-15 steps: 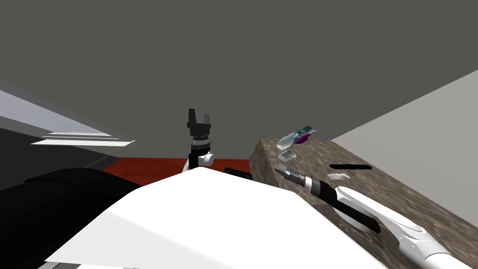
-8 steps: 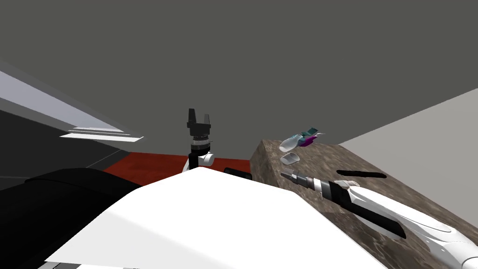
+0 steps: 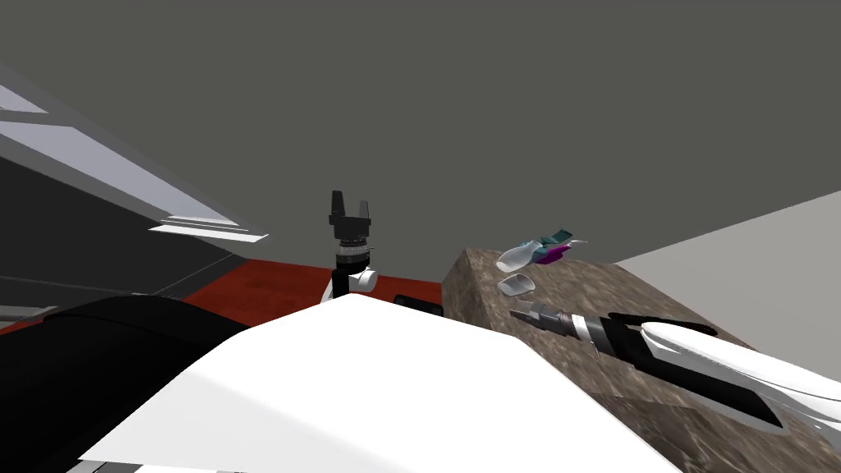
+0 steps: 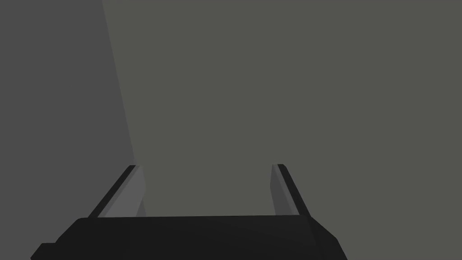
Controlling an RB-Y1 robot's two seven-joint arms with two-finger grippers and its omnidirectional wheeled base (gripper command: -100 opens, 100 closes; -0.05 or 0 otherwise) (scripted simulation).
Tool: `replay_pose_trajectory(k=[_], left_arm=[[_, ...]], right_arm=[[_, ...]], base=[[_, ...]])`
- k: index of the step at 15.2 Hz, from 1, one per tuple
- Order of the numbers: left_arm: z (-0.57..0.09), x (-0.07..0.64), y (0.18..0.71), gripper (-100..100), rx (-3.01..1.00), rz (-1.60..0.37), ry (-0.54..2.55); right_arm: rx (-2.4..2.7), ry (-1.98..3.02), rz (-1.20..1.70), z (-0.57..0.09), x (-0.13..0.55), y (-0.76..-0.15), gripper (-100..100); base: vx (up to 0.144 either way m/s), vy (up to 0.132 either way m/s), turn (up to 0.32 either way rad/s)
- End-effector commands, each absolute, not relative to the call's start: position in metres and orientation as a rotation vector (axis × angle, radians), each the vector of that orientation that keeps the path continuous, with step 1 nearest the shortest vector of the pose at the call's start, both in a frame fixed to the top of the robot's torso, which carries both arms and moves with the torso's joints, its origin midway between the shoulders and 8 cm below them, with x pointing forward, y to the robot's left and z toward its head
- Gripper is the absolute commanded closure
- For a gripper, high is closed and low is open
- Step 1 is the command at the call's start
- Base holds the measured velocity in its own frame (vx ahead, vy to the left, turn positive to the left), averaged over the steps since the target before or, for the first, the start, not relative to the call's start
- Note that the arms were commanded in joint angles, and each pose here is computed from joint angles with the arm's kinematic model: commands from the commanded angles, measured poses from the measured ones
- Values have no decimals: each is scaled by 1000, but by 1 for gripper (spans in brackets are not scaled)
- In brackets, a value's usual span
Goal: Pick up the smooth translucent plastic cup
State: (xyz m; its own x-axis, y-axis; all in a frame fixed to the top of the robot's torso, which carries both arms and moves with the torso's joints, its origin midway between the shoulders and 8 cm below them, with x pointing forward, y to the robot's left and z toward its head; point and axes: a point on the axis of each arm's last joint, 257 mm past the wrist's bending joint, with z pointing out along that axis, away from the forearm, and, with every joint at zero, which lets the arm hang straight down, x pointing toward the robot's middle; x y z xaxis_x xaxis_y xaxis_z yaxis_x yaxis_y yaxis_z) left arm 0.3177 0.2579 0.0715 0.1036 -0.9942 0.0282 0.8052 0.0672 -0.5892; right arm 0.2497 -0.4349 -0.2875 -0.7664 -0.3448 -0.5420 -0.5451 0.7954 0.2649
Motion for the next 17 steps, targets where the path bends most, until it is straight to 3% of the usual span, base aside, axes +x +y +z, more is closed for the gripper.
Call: replay_pose_trajectory(k=[1,10,17], left_arm=[[71,318,258,0,-532,-1423,439],[71,318,258,0,-532,-1423,439],[71,318,258,0,-532,-1423,439]], right_arm=[[-706,2558,506,-284,245,-459,-100],[-885,2698,244,-250,245,-535,-100],[-935,2730,167,-235,247,-553,-100]], base=[[4,-2,149],[9,7,125],[19,28,88]])
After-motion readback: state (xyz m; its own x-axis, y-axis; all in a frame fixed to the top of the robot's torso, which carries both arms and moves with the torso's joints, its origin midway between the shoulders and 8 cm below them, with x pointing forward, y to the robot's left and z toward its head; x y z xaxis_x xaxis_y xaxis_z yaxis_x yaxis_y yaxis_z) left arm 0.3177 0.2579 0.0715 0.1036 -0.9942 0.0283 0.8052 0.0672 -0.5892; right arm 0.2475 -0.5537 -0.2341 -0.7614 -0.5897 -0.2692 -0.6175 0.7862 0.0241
